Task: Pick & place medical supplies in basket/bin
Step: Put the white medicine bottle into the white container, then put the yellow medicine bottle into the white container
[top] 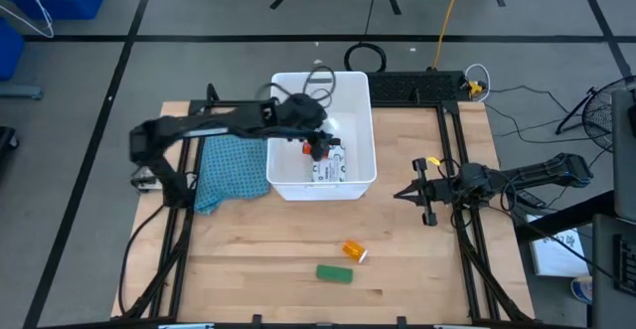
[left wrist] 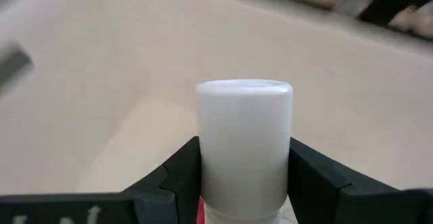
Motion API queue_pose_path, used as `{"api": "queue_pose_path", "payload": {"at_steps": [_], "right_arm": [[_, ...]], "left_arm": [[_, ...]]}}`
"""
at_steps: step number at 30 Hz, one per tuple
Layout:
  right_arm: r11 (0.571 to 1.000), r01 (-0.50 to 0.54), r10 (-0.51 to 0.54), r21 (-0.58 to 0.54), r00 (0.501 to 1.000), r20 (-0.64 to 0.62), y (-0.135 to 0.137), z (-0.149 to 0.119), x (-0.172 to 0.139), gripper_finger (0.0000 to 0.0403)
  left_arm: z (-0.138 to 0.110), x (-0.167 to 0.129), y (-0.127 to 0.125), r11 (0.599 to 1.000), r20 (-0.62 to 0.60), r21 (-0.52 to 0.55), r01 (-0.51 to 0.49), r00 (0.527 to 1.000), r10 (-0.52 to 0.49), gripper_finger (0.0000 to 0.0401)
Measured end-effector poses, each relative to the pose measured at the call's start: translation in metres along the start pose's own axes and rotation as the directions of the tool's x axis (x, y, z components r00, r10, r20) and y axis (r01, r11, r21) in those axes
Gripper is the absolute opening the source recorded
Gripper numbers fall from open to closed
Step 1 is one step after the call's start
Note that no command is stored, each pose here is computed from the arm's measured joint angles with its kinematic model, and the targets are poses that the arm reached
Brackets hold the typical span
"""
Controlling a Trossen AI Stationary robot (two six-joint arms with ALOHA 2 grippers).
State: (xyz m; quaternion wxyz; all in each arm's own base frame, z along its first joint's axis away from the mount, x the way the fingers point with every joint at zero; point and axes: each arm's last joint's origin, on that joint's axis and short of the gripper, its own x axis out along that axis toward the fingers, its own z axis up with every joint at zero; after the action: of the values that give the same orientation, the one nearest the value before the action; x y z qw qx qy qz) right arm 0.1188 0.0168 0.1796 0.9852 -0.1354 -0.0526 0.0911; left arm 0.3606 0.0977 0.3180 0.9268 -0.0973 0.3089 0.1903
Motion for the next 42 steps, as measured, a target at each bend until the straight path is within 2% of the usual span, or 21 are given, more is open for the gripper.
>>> {"api": "queue_pose_path", "payload": {"at_steps": [4, 8, 14, 20, 23, 25, 31, 35, 38, 42], "right_arm": [[1.000, -0.009, 0.009, 0.003, 1.000, -0.028, 0.001, -0.003, 0.000, 0.0000], [1.000, -0.009, 0.009, 0.013, 1.000, -0.027, 0.001, -0.003, 0.000, 0.0000], [1.000, -0.008, 0.009, 0.029, 1.000, -0.023, 0.001, -0.002, 0.000, 0.0000], [0.998, -0.008, 0.009, 0.056, 1.000, -0.023, 0.001, -0.002, 0.000, 0.0000], [0.998, -0.008, 0.009, 0.056, 1.000, -0.023, 0.001, -0.002, 0.000, 0.0000], [0.998, -0.008, 0.010, 0.056, 1.000, -0.023, 0.001, -0.002, 0.000, 0.0000], [0.998, -0.008, 0.010, 0.056, 1.000, -0.023, 0.001, -0.002, 0.000, 0.0000], [0.998, -0.008, 0.010, 0.056, 1.000, -0.023, 0.001, -0.002, 0.000, 0.0000], [0.998, -0.008, 0.010, 0.056, 1.000, -0.026, 0.001, -0.003, 0.000, 0.0000], [0.998, -0.011, 0.013, 0.057, 1.000, -0.028, 0.001, -0.003, 0.000, 0.0000]], "left_arm": [[-0.019, 0.043, 0.013, 0.999, -0.154, -0.036, 0.007, 0.988, -0.013, 0.0172], [-0.040, 0.072, 0.017, 0.997, -0.278, -0.058, 0.049, 0.958, -0.063, 0.0172], [-0.064, 0.101, 0.016, 0.990, -0.396, -0.085, 0.112, 0.908, -0.137, 0.0171], [-0.077, 0.114, 0.017, 0.989, -0.462, -0.103, 0.105, 0.876, -0.141, 0.0171], [-0.077, 0.115, 0.017, 0.989, -0.461, -0.101, 0.111, 0.875, -0.145, 0.0174], [-0.076, 0.115, 0.016, 0.989, -0.451, -0.097, 0.115, 0.881, -0.147, 0.0197], [-0.072, 0.107, 0.010, 0.996, -0.427, 0.014, 0.086, 0.901, -0.072, 0.0318], [-0.064, 0.097, 0.006, 0.992, -0.397, 0.090, 0.084, 0.917, -0.041, 0.0377], [-0.051, 0.077, 0.003, 0.989, -0.343, 0.120, 0.088, 0.939, -0.042, 0.0395], [-0.029, 0.035, 0.000, 0.989, -0.248, 0.140, 0.052, 0.969, -0.015, 0.0383]]}}
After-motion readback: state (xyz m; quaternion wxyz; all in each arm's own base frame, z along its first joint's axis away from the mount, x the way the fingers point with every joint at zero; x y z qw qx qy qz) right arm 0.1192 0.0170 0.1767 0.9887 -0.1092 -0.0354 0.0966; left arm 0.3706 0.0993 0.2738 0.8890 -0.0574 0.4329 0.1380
